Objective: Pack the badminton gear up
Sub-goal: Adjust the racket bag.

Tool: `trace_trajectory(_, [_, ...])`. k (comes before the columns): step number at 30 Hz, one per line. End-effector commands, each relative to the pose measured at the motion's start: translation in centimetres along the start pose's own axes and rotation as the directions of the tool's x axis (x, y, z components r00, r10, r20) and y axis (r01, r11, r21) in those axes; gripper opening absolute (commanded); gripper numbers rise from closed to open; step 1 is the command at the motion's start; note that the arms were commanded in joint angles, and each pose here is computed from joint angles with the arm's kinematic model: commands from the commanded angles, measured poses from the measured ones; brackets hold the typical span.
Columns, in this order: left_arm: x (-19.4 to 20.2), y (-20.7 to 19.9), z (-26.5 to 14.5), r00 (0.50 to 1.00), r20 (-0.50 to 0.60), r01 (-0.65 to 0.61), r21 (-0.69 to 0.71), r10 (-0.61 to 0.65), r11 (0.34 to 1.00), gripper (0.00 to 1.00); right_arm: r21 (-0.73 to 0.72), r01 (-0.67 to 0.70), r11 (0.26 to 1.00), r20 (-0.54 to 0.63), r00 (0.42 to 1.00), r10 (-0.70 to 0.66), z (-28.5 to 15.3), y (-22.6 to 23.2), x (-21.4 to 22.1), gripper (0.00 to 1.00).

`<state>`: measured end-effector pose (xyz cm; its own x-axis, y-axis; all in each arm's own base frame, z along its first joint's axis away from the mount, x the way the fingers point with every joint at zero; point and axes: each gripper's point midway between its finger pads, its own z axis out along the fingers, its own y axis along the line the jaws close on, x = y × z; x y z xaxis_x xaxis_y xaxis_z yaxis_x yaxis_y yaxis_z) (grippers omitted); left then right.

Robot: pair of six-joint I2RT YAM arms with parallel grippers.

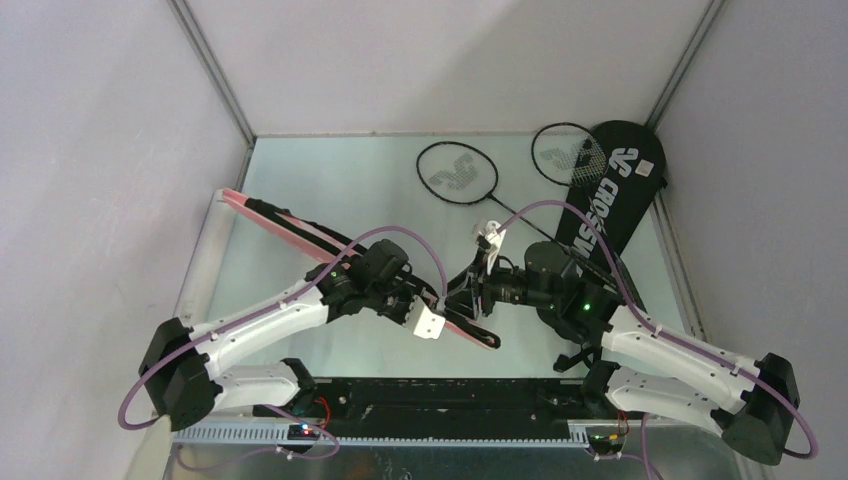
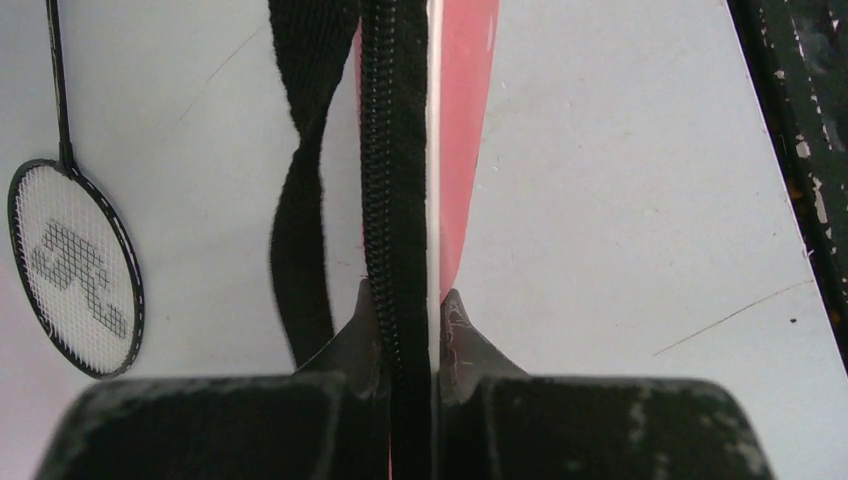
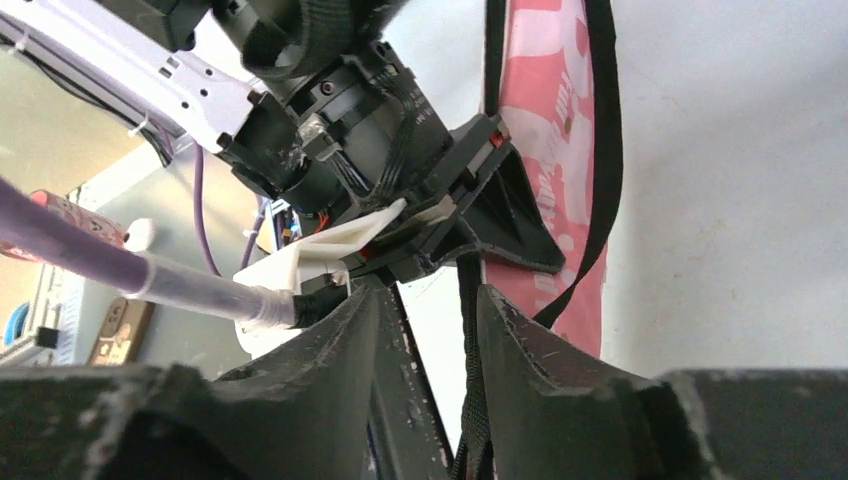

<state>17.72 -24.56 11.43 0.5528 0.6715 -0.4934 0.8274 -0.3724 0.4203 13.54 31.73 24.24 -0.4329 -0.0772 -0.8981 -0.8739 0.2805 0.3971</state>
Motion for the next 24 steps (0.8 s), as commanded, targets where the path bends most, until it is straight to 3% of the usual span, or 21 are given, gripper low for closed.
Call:
trace_trajectory(1, [-0.6, 2.1, -1.2, 0.999, -0.007, -0.043, -0.087, 0.043, 0.995, 0.0, 0.046, -0.041, 0.998, -0.016, 0.999, 0.042, -0.2, -0.6, 0.4, 0.49])
trace_trajectory(6, [-0.5, 2.0, -1.2, 0.999, -0.009, -0.041, -0.084, 0.041, 0.996, 0.0, 0.12, -0.037, 0.992, -0.105, 0.993, 0.05, -0.6, -2.2, 2.9, 0.6])
trace_trajectory(18, [-0.3, 1.8, -1.1, 0.999, -0.018, -0.039, -0.082, 0.038, 0.996, 0.0, 0.225, -0.161, 0.961, -0.179, 0.963, 0.203, 0.3, -4.0, 5.9, 0.61])
trace_trajectory(22, [-0.2, 1.7, -1.1, 0.999, -0.021, -0.04, -0.081, 0.038, 0.996, 0.0, 0.227, -0.153, 0.962, -0.175, 0.965, 0.194, 0.4, -4.1, 5.8, 0.5])
trace_trajectory(23, [-0.1, 1.7, -1.1, 0.999, -0.023, -0.041, -0.081, 0.039, 0.996, 0.0, 0.237, -0.15, 0.96, -0.174, 0.965, 0.194, 0.2, -4.3, 5.8, 0.35])
trace_trajectory(24, [-0.1, 1.7, -1.1, 0.999, -0.024, -0.04, -0.082, 0.038, 0.996, 0.0, 0.241, -0.15, 0.959, -0.172, 0.966, 0.194, 0.1, -4.3, 5.7, 0.27])
